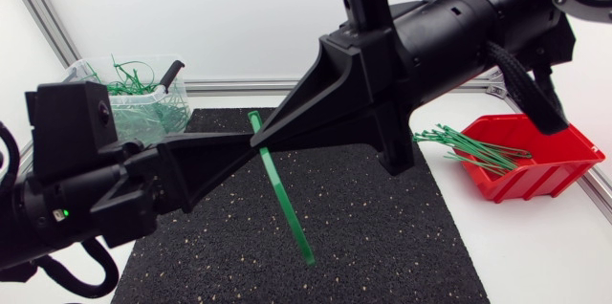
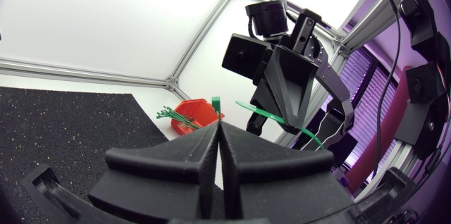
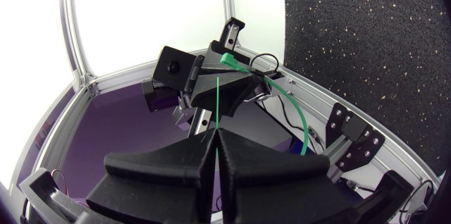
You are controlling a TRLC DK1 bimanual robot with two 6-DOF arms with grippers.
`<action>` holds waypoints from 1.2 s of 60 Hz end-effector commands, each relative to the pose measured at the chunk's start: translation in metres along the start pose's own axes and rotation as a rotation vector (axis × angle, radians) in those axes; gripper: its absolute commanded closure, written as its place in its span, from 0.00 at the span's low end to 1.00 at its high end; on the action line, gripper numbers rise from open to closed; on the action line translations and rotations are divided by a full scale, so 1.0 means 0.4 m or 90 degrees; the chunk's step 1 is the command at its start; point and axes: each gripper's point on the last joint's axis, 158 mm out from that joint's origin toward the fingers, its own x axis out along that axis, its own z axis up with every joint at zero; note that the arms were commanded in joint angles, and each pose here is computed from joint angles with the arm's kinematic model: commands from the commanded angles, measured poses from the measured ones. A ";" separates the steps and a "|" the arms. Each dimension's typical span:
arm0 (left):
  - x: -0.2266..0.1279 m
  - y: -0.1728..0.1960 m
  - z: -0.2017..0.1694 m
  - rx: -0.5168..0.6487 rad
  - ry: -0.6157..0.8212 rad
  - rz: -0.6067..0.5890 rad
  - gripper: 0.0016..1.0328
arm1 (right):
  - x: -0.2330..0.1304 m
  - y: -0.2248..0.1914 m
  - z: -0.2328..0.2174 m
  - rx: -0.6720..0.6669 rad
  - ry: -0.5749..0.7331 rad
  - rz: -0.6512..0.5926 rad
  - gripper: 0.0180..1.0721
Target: Take a green cable tie from the red box, thread the tail through the head to close it, then place it in the transparent bin on the left.
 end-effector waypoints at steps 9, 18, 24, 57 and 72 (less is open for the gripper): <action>-0.002 -0.024 0.048 0.019 -0.028 -0.010 0.97 | 0.007 -0.024 0.015 0.037 0.004 -0.003 0.95; -0.005 -0.027 0.052 0.020 -0.031 -0.011 0.97 | 0.011 -0.029 0.023 0.042 0.005 -0.004 0.95; -0.005 -0.027 0.053 0.020 -0.032 -0.011 0.97 | 0.014 -0.033 0.027 0.044 0.006 -0.004 0.95; -0.013 -0.021 0.045 0.019 -0.030 -0.006 0.97 | -0.001 -0.023 0.032 0.029 -0.006 0.006 0.95; -0.015 -0.024 0.043 0.020 -0.029 -0.008 0.97 | -0.003 -0.027 0.034 0.031 -0.009 0.006 0.95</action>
